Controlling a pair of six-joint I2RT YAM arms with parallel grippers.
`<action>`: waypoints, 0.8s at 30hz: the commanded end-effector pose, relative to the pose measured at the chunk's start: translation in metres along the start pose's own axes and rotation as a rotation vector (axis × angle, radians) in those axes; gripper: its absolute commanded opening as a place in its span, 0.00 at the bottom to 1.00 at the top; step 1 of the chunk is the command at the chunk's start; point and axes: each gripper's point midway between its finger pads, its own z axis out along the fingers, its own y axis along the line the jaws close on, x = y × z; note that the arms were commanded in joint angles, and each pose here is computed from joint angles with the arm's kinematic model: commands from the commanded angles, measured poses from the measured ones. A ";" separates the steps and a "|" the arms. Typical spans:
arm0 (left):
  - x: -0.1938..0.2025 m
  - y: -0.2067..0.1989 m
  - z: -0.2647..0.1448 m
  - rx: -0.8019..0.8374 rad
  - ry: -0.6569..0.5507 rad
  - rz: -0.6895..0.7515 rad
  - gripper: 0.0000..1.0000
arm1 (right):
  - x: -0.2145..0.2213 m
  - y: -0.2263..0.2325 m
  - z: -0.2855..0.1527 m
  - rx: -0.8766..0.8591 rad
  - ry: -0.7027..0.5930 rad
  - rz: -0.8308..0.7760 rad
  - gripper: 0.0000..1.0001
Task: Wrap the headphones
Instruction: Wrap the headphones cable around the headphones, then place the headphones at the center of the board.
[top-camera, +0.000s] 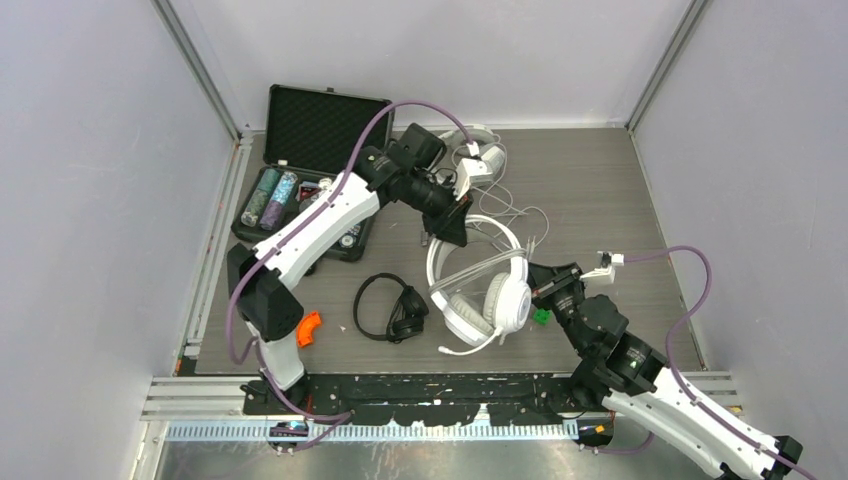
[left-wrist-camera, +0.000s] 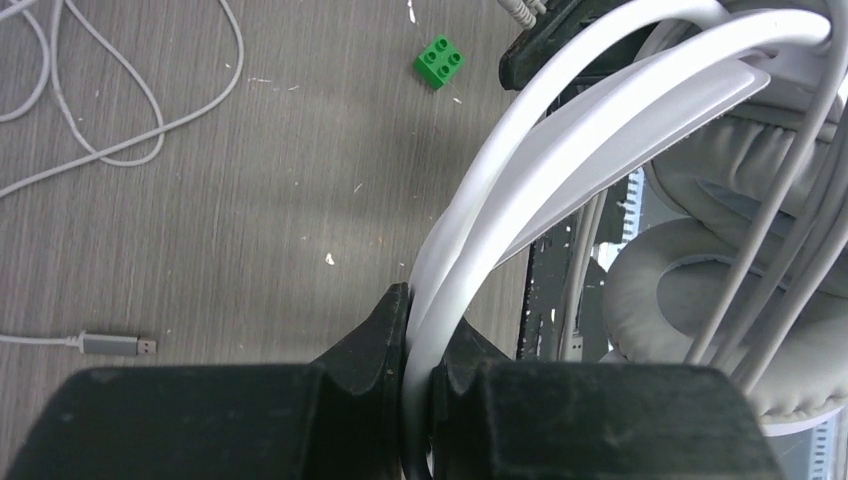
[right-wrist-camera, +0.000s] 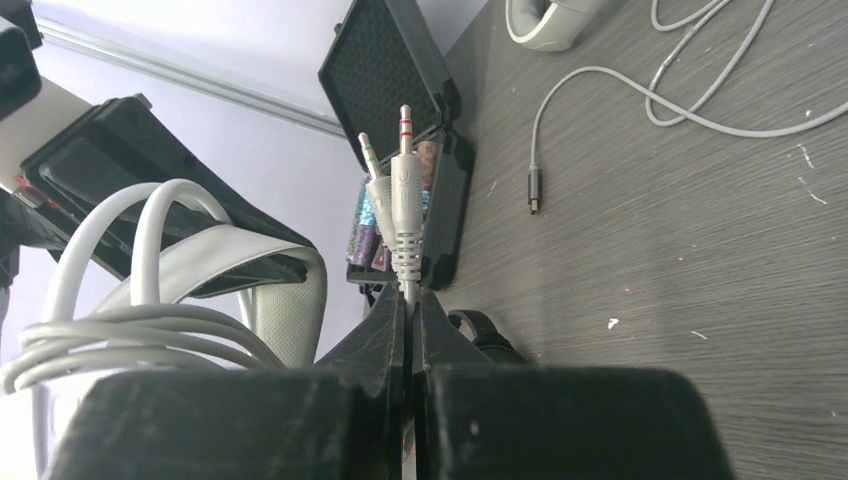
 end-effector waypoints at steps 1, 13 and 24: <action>0.008 -0.004 -0.002 0.052 0.056 0.078 0.00 | -0.027 0.009 0.003 0.003 -0.124 0.021 0.00; 0.068 0.084 0.065 -0.053 0.306 -0.003 0.00 | -0.043 -0.059 0.020 0.287 -0.310 -0.157 0.02; 0.088 0.113 0.108 -0.062 0.283 -0.024 0.01 | -0.020 -0.109 0.029 0.422 -0.283 -0.240 0.03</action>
